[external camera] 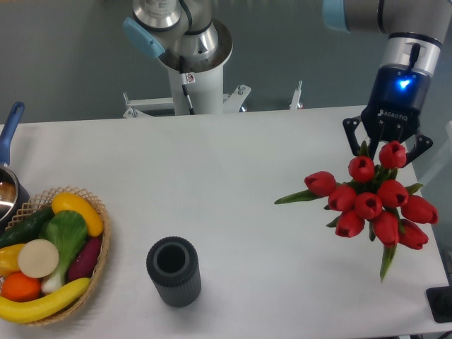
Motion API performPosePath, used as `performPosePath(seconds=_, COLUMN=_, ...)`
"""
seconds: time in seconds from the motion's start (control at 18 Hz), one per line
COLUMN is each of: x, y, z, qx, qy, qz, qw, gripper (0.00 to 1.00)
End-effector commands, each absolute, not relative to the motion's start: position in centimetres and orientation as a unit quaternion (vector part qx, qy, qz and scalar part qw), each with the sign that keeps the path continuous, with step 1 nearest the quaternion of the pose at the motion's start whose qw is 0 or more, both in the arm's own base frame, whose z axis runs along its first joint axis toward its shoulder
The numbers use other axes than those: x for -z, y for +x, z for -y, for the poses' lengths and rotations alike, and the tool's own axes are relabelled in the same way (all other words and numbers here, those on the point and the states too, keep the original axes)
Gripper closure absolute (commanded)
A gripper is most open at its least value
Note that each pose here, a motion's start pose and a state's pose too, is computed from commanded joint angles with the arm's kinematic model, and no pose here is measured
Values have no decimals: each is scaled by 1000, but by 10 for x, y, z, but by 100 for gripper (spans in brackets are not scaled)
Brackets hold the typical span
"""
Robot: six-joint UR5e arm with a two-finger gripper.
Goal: Insert the flowers into the vase
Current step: 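Hold the red tulip bunch in the gripper and begin lifting it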
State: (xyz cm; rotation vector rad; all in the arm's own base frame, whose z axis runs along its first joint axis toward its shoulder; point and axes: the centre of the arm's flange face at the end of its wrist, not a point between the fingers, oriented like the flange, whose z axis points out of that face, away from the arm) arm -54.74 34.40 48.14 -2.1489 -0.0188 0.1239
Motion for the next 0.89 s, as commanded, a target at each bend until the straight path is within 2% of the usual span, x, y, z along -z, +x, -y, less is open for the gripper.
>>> performPosePath(seconds=0.61, x=-479, y=-544, z=-355, qx=-43, qy=-876, qz=-1, qw=480, gripper=79)
performPosePath(seconds=0.89, x=-478, y=-532, z=-376, qx=-28, qy=-867, qz=-24, qw=498, gripper=79)
